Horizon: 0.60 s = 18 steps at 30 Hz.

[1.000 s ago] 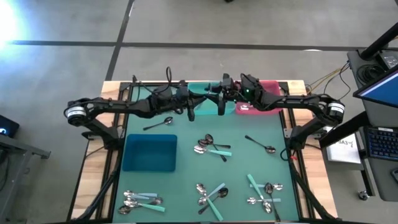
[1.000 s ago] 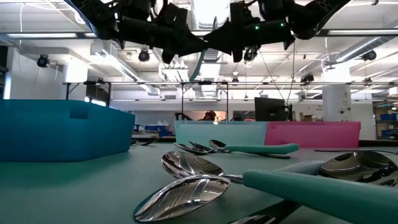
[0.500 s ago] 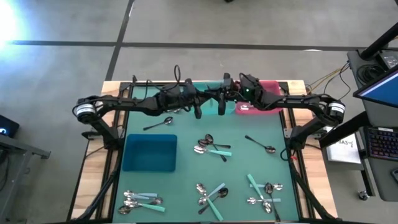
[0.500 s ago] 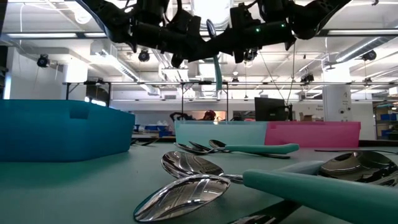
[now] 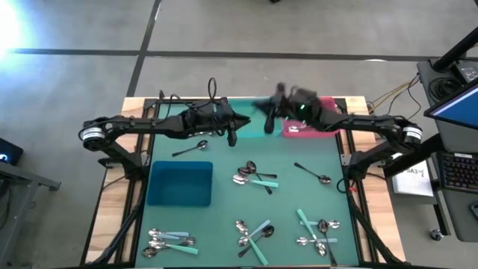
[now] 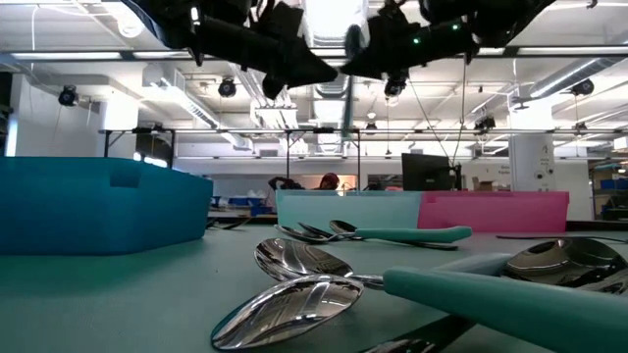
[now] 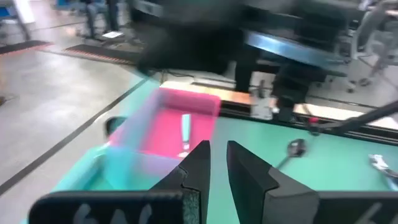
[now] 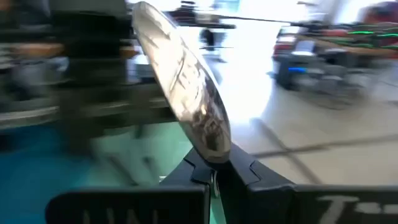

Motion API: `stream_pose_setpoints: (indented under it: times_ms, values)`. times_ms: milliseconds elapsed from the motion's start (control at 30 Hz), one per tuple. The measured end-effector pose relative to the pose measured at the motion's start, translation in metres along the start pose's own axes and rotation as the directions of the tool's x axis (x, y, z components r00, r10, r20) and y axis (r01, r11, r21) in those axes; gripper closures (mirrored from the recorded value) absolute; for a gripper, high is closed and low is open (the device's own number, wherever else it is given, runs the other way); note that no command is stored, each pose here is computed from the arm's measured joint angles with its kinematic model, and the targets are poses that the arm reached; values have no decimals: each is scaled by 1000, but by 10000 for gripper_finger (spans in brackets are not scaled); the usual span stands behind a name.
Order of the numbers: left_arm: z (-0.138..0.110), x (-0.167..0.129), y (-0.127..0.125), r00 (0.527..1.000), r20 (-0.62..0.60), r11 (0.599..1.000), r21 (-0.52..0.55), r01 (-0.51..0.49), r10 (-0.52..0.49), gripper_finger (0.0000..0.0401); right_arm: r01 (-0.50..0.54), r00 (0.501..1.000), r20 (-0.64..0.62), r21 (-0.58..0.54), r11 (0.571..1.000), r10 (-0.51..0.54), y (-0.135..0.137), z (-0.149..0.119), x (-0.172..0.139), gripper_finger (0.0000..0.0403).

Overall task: Sort silverware by color (type)
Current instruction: Put the top left green spoon into the red bin

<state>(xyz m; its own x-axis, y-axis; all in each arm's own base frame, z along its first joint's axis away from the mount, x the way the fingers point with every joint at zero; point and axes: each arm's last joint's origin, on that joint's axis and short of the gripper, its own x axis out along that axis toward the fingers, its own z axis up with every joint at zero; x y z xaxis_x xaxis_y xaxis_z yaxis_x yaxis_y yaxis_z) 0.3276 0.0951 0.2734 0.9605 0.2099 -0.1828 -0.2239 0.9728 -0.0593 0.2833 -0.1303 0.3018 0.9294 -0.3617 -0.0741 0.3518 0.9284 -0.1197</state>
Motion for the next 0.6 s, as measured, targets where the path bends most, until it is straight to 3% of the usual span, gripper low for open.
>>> stream_pose_setpoints:
  times_ms: [67,200,300,600]
  values:
    - [1,-4,-1,1000,-18,1000,-1,9,-9,364,76,997,-22,-28,997,-77,-3,2,-5,398]
    - [3,-11,-1,998,-58,1000,-3,-5,5,364,82,995,-60,-53,995,-85,-1,5,-14,398]
    - [0,-17,-4,992,-123,1000,-6,2,-3,363,153,985,-64,-69,986,-157,-5,12,-24,397]
    - [15,-43,-1,989,-143,1000,18,-19,22,363,317,910,-244,-118,941,-336,-10,2,-39,396]
